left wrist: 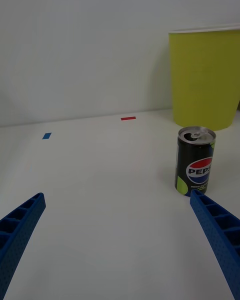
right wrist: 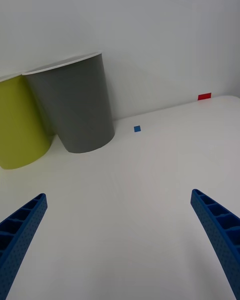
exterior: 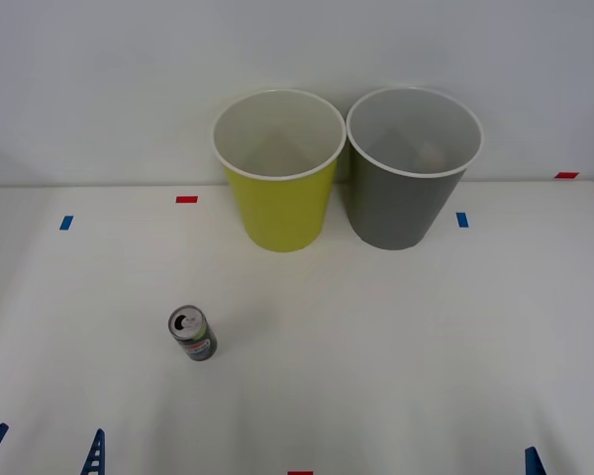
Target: Put cans in the gray bin and PET bottles in the light green bin.
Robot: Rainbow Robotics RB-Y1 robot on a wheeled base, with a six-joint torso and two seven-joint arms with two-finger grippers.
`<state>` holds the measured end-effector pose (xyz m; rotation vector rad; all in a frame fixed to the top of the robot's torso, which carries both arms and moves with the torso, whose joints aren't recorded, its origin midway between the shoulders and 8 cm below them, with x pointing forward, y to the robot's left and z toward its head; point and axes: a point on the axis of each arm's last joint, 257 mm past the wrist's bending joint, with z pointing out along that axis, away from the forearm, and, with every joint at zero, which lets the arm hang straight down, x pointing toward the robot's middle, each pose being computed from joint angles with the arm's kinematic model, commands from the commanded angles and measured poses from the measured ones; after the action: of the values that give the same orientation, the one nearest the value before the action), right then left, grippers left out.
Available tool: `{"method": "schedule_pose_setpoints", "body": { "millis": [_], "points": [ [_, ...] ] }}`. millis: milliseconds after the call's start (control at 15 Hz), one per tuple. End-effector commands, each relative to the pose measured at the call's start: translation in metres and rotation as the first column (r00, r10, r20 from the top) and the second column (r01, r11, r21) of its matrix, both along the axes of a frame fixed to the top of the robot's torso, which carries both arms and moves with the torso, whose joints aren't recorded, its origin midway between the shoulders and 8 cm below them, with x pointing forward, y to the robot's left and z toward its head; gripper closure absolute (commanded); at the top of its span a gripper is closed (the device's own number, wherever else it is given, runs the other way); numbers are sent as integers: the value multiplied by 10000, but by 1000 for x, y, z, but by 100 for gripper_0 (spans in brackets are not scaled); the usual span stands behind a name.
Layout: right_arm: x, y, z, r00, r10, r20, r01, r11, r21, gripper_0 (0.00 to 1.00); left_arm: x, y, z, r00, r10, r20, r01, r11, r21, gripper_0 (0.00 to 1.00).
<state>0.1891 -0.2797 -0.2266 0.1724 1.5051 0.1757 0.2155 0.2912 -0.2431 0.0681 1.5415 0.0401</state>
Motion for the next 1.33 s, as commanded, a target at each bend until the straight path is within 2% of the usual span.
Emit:
{"method": "schedule_pose_setpoints", "body": {
  "millis": [67,1333],
  "points": [
    [0,0,0,10000,0,0,0,10000,0,0,0,0,0,10000,0,0,0,10000,0,0],
    [0,0,0,10000,0,0,0,10000,0,0,0,0,0,10000,0,0,0,10000,0,0]
  ]
}}
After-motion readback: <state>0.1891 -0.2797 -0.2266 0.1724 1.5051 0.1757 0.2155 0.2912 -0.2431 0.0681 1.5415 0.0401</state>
